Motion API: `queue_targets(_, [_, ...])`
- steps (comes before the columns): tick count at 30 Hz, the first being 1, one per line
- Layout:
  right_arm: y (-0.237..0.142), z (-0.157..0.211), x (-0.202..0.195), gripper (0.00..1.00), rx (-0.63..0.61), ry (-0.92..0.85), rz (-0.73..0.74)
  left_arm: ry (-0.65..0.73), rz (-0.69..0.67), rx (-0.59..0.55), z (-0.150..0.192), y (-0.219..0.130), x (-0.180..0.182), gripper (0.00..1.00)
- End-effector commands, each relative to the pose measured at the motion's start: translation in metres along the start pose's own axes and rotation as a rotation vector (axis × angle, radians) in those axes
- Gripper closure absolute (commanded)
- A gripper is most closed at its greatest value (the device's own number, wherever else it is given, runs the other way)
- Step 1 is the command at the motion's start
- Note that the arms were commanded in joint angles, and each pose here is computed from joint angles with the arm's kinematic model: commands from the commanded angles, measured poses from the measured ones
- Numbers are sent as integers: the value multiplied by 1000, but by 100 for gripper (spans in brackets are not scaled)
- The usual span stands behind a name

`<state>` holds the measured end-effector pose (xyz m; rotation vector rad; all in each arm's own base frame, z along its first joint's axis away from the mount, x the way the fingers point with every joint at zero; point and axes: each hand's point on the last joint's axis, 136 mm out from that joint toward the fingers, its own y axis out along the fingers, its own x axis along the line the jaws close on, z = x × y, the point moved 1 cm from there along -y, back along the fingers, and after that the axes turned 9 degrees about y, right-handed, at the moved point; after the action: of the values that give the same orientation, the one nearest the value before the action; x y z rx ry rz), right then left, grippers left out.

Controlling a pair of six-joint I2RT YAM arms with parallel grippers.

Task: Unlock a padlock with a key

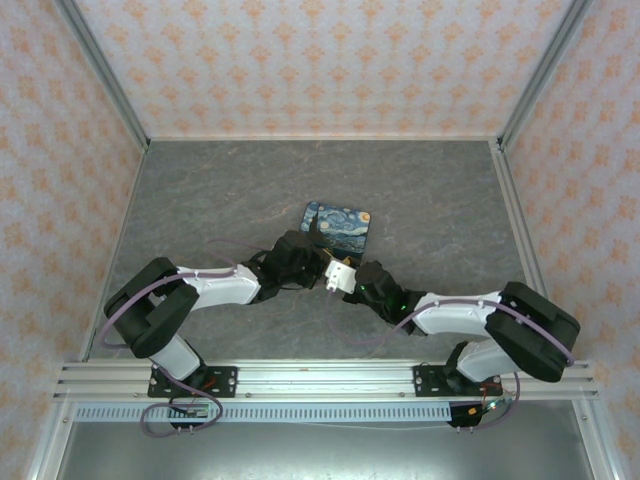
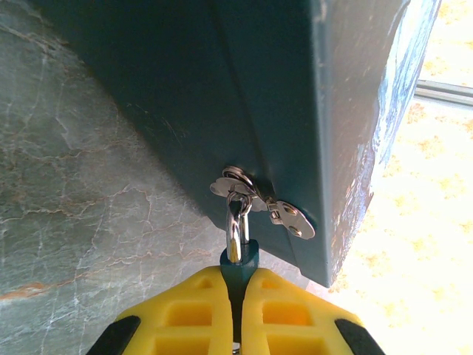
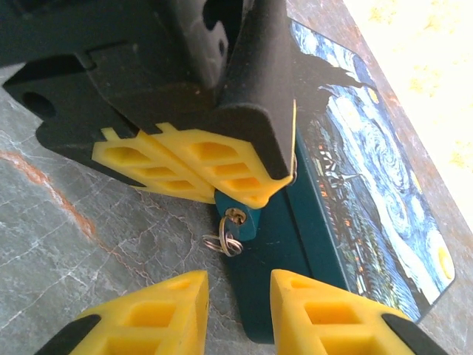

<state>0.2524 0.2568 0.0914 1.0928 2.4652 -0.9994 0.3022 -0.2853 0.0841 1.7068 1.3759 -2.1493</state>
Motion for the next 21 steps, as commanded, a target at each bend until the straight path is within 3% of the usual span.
queue_targets(1, [6,-17,-8,72,-40,13,37,-10,49,4,-2,0,-12,100])
queue_targets(11, [13,-26,-8,76,-68,43,35,-8,54,11,-1,0,-13,100])
queue_targets(18, [13,-24,-11,100,-60,77,54,-9,51,14,0,0,-12,100])
queue_targets(21, [13,-25,-15,100,-60,123,75,-9,54,14,0,0,-13,100])
